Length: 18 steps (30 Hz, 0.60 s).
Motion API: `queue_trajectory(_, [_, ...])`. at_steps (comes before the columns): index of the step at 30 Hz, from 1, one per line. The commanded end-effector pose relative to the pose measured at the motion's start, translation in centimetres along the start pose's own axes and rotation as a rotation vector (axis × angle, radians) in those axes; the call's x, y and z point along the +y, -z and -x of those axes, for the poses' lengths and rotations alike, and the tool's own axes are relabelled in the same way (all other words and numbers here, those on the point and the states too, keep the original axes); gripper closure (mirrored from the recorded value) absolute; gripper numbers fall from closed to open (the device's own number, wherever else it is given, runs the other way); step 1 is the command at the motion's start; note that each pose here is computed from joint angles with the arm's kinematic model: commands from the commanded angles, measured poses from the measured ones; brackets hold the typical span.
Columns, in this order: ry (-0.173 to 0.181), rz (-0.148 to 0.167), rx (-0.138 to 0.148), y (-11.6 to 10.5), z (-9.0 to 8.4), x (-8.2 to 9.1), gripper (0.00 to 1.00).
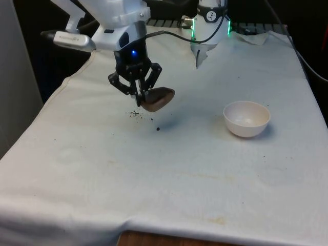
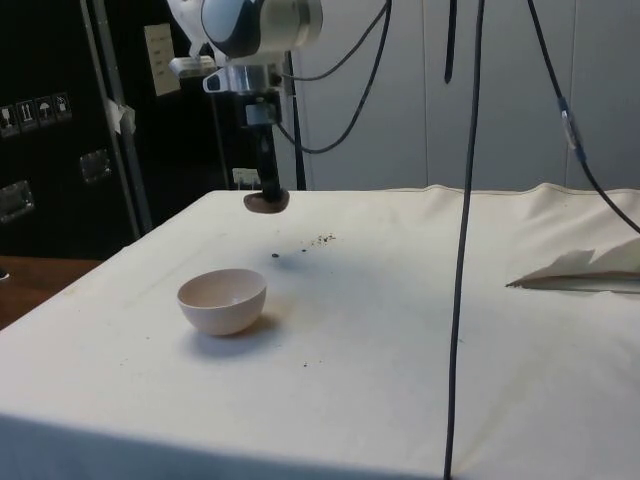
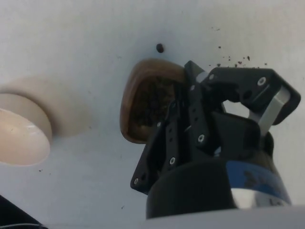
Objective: Pour the coffee beans from the cup into the bowl.
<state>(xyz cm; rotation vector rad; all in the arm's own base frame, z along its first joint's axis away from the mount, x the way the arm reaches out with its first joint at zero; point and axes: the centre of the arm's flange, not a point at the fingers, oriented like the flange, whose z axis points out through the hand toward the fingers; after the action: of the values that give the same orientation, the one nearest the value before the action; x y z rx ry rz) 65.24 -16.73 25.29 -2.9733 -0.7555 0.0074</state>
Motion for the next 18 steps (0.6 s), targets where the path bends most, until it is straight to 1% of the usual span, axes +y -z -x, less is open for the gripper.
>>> queue_trajectory(1, [-0.002,0.001,0.001,0.2,-0.1,-0.1,1.00])
queue_trajectory(2, [-0.010,0.013,0.001,0.6,-0.1,-0.3,1.00])
queue_trajectory(4, [-0.013,0.015,0.000,0.9,-0.3,-0.5,1.00])
queue_trajectory(5, [-0.019,0.019,0.002,1.5,-0.3,-0.6,1.00])
queue_trajectory(8, [-0.024,0.023,0.002,2.0,-0.5,-0.9,1.00])
queue_trajectory(9, [-0.020,0.013,0.007,1.6,-0.5,-0.6,1.00])
queue_trajectory(10, [-0.026,0.026,0.003,2.3,-0.5,-0.9,1.00])
queue_trajectory(15, [-0.035,0.037,-0.001,3.7,-0.5,-1.3,1.00])
queue_trajectory(18, [-0.034,0.044,-0.006,4.1,-0.5,-1.7,1.00])
